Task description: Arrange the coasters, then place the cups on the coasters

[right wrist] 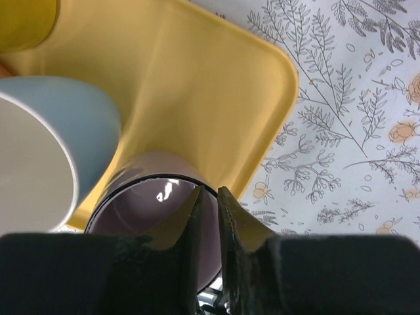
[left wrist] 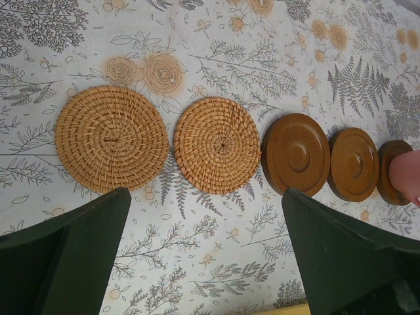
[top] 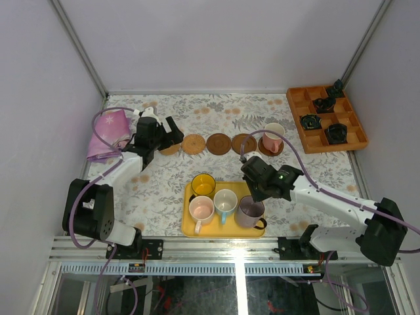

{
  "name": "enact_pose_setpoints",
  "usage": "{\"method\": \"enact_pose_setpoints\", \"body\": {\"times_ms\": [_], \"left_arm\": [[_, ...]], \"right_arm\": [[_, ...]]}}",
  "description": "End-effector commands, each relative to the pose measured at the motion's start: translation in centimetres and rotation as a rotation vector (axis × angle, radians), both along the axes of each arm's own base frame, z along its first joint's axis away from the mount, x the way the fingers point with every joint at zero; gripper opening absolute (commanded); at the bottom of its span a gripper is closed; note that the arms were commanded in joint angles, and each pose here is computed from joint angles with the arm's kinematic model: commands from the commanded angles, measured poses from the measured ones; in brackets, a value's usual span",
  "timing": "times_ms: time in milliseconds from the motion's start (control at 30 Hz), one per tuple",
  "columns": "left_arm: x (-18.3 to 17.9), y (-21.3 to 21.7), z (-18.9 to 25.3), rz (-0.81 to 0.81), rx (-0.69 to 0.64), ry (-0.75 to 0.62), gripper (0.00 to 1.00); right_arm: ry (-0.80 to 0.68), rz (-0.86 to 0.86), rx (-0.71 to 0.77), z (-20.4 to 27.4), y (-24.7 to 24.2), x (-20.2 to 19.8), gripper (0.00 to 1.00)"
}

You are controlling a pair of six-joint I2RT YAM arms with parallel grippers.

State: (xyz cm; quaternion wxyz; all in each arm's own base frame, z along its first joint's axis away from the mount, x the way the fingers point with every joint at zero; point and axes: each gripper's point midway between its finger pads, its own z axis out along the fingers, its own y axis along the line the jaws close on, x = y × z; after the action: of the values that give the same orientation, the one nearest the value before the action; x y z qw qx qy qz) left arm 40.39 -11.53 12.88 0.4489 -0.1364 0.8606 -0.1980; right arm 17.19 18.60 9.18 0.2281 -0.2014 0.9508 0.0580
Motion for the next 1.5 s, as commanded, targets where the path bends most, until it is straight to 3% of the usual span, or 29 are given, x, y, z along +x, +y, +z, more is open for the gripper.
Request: {"method": "enact_pose_setpoints", "body": {"times_ms": [0,300,600,667,767,833,1133,1467], "left_arm": [[-0.2,-0.1,0.7,-0.01,0.009,-0.03,1.0],[0.6,-0.2,1.1,-0.012,0.006,-0.036,1.0],[0.6,-0.3,0.8,-0.008,0.005,-0.029,1.0],[0.6,-0.2,0.7,-0.006,0.005,-0.025,1.0],[0.6,-0.2,0.5,-0.003,0.005,-0.022,1.0],[0.6,-0.2,0.5,-0.004,0.006,-0.02,1.0],[1.0,-0.3,0.2,-0.001,0.008,-0.014,1.0],[2.1,-0.9,0.6,-0.022,0.003,-0.022,1.0]], "right_arm": [[0.006,0.0,-0.009,0.7,-0.9,-0.9,0.23],[0.009,0.012,0.014,1.4,-0.8,-1.6,0.38],[0.056,0.041,-0.013,0.0,-0.7,-2.2,0.38],[0.057,0.041,-0.03,-0.4,-0.8,-2.0,0.34],[0.038,0.033,-0.068,-0.8,-1.1,-1.4,0.12],[0.006,0.021,-0.111,-0.9,-1.6,-0.5,0.05],[-0.187,0.023,-0.214,0.5,-1.0,4.5,0.04],[-0.313,0.05,-0.274,0.8,0.9,9.0,0.14]]}}
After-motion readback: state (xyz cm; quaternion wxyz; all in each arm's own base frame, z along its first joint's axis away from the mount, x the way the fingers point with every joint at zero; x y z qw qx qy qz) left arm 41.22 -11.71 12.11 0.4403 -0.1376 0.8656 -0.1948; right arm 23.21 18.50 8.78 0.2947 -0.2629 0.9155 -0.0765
